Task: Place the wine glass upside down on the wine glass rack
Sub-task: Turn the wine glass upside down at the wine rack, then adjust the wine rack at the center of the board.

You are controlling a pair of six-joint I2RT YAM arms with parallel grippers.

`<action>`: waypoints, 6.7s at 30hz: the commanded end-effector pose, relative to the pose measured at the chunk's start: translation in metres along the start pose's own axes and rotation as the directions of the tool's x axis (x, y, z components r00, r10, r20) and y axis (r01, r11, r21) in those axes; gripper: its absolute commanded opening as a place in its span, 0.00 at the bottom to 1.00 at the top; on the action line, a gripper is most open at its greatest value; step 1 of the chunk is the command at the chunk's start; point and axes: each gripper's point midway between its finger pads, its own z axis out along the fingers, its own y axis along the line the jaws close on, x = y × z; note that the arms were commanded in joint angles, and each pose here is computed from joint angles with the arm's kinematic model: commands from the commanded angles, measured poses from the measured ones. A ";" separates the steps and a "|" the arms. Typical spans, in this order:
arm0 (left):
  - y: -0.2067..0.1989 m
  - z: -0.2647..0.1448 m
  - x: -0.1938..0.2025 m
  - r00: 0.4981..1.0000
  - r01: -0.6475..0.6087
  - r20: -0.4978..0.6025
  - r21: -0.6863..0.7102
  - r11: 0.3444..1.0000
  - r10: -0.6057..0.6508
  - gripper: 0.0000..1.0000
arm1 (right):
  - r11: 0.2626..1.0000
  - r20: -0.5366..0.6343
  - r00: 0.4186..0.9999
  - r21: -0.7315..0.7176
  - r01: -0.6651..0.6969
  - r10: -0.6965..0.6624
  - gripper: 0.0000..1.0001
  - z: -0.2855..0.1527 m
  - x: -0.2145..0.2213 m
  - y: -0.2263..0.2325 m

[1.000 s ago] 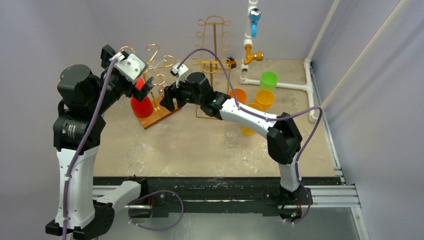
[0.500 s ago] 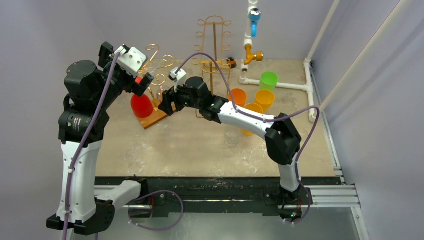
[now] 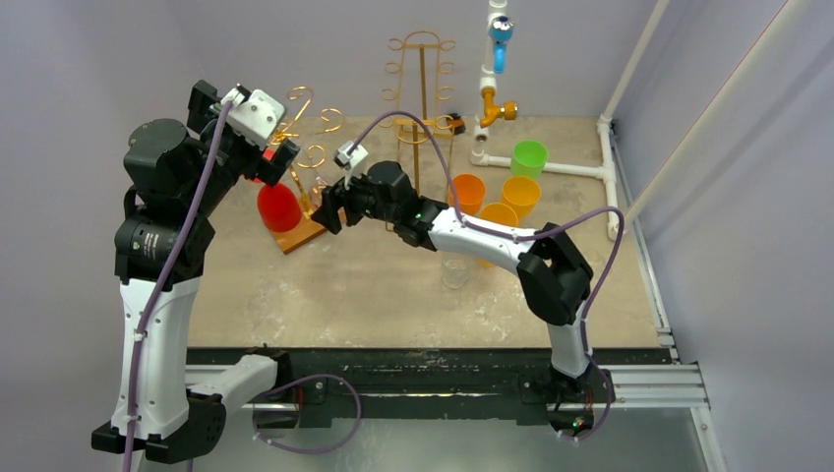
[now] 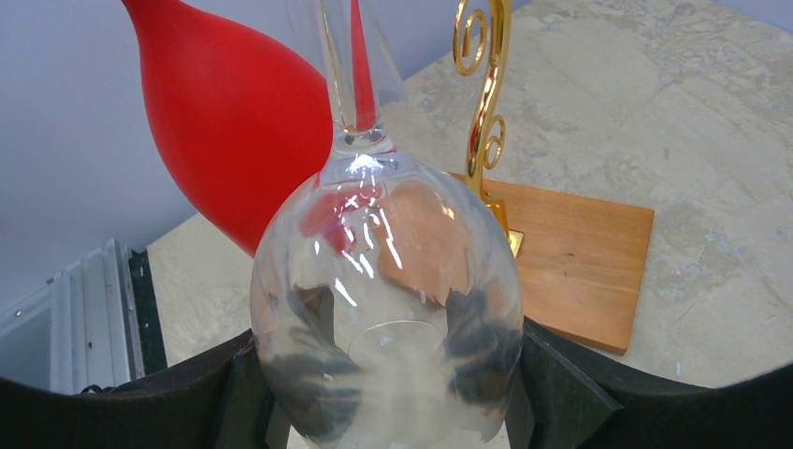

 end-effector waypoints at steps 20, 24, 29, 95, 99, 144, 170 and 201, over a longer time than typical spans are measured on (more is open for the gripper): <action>0.011 -0.004 0.006 1.000 -0.005 -0.030 -0.067 0.998 0.003 1.00 | 0.995 0.246 0.969 -0.093 0.035 -0.012 0.38 -0.027 -0.063 0.034; 0.011 -0.004 0.007 0.999 -0.012 -0.033 -0.070 0.997 0.009 1.00 | 0.995 0.271 0.962 -0.098 0.031 -0.003 0.38 -0.029 -0.066 0.035; 0.010 -0.003 0.009 0.999 -0.009 -0.039 -0.067 0.998 0.006 1.00 | 0.994 0.305 0.952 -0.114 0.008 0.028 0.37 -0.033 -0.067 0.037; 0.013 0.007 0.032 0.992 -0.027 -0.128 -0.097 0.995 0.014 1.00 | 0.996 0.193 0.978 -0.039 -0.075 0.081 0.99 -0.074 -0.042 0.021; 0.015 0.015 0.043 0.983 -0.010 -0.183 -0.114 0.993 -0.011 1.00 | 0.998 0.146 0.987 -0.018 -0.060 0.062 0.98 -0.102 -0.051 0.027; 0.021 0.111 0.139 0.849 0.289 -0.410 -0.169 0.942 -0.334 0.60 | 0.974 0.290 0.951 0.163 -0.159 0.107 0.64 -0.045 -0.216 -0.072; 0.034 0.112 0.107 0.875 0.311 -0.335 -0.165 0.936 -0.350 0.65 | 0.977 0.294 0.951 0.155 -0.144 0.094 0.60 -0.038 -0.212 -0.075; 0.006 0.116 0.149 0.839 0.324 -0.416 -0.133 0.937 -0.350 0.29 | 0.964 0.303 0.949 0.214 -0.157 0.087 0.57 -0.040 -0.216 -0.051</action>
